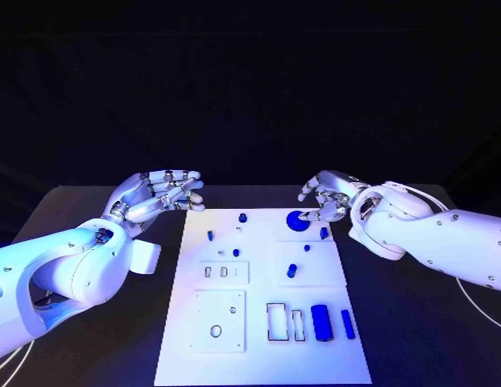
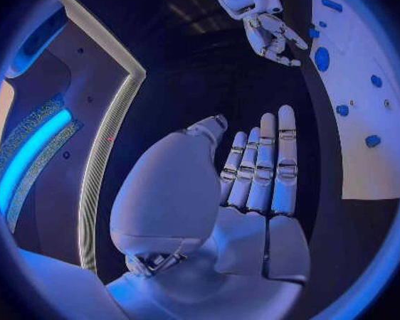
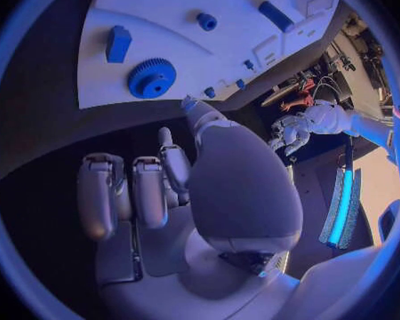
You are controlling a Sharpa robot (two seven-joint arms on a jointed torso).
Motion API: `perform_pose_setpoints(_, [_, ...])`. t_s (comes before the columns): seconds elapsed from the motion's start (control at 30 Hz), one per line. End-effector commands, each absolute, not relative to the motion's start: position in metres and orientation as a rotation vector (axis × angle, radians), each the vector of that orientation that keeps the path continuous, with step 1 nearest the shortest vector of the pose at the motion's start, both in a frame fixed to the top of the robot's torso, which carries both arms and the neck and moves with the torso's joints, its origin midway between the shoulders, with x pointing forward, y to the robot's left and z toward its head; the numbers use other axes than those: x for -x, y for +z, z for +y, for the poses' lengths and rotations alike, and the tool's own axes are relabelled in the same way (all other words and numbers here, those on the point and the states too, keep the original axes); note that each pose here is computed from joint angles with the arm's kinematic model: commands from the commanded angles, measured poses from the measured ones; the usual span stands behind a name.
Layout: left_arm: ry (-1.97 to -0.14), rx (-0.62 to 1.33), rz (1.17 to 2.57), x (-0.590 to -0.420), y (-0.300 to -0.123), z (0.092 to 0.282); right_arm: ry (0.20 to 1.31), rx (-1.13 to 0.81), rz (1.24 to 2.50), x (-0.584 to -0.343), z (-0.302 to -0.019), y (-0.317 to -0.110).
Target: Assemble the parts on the task board
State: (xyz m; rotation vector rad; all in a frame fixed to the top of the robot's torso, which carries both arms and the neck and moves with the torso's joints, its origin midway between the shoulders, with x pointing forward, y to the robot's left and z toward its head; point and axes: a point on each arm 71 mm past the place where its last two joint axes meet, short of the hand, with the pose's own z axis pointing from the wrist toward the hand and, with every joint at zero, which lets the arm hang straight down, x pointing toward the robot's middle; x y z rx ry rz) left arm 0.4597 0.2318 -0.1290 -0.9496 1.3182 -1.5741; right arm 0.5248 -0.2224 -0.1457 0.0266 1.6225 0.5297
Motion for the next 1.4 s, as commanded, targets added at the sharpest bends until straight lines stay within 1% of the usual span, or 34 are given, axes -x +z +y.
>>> perform_pose_setpoints(0.03, [-1.603,0.932,1.326,-0.459,-0.128,0.229,0.507,-0.073,1.735,-0.527,-0.224,-0.154])
perform_pose_setpoints(0.2, [-1.603,0.933,1.327,-0.46,-0.128,0.229,0.482,-0.081,1.764,-0.529,-0.221,-0.158])
perform_pose_setpoints(0.5, [-1.602,0.933,1.328,-0.46,-0.128,0.23,0.422,-0.101,1.731,-0.533,-0.219,-0.16])
perform_pose_setpoints(0.7, [-1.602,0.934,1.328,-0.461,-0.129,0.23,0.414,-0.101,1.722,-0.533,-0.216,-0.161])
perform_pose_setpoints(1.4, [-1.598,0.936,1.33,-0.461,-0.129,0.23,0.391,-0.086,1.748,-0.537,-0.211,-0.17])
